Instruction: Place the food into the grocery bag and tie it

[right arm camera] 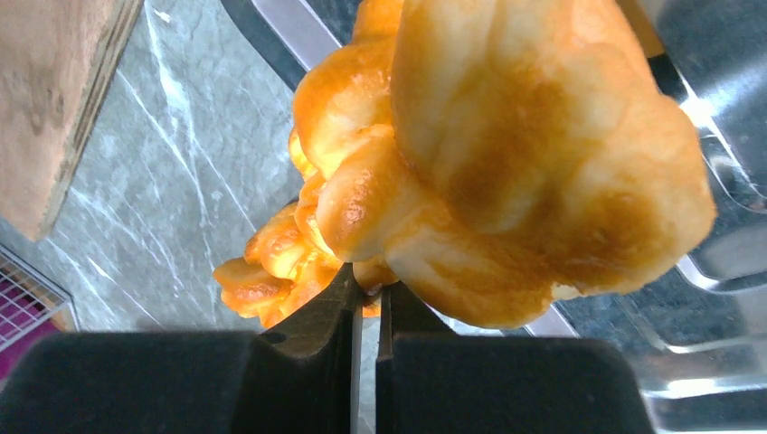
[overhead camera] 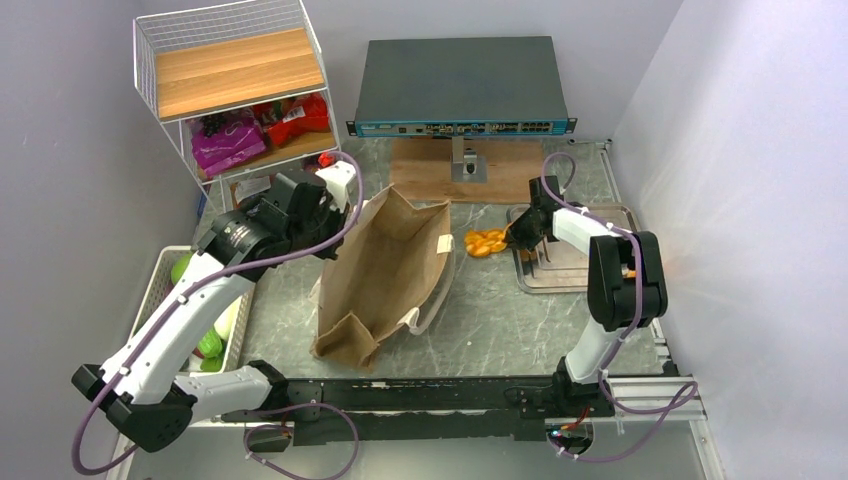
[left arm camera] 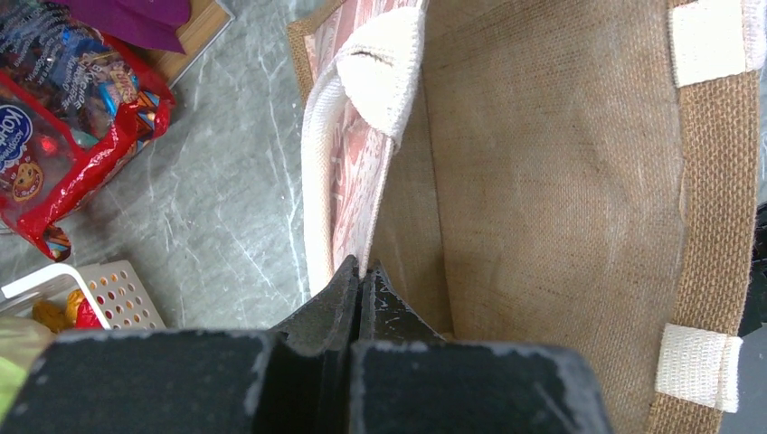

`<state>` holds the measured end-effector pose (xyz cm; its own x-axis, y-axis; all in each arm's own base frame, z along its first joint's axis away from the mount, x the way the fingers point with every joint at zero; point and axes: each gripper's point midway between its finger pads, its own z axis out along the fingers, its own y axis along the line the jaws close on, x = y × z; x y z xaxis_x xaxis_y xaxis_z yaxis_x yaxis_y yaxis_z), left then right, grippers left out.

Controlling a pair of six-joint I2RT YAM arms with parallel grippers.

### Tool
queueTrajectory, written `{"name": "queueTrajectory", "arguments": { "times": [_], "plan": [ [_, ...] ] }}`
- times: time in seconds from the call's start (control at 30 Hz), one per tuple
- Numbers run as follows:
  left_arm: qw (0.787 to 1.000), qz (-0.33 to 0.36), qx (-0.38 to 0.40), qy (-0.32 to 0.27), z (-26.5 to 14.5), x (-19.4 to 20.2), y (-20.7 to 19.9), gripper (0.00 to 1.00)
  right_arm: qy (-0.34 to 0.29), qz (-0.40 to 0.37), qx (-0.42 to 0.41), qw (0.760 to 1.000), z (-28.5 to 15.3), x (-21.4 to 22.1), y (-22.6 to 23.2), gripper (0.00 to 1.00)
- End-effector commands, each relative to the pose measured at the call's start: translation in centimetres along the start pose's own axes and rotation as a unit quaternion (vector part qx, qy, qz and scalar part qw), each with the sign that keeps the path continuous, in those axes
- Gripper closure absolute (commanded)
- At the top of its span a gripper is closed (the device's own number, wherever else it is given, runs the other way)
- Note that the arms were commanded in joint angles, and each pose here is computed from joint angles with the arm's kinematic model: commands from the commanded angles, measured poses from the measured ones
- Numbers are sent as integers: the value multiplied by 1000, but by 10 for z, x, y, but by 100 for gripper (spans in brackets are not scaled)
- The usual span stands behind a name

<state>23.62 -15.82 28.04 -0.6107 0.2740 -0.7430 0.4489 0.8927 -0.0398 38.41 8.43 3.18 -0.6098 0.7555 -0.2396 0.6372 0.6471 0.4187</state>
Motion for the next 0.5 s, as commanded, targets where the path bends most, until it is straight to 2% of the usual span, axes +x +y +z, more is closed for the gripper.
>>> {"name": "queueTrajectory", "arguments": {
  "times": [0.0,0.47],
  "plan": [
    [999,-7,16,-45,-11,-28,-6,100,-16,-38,-15,999,-30,-12,14,100],
    [998,-25,30,-47,-11,-36,-13,100,-49,-163,-113,979,-127,-20,49,100]
  ]
}}
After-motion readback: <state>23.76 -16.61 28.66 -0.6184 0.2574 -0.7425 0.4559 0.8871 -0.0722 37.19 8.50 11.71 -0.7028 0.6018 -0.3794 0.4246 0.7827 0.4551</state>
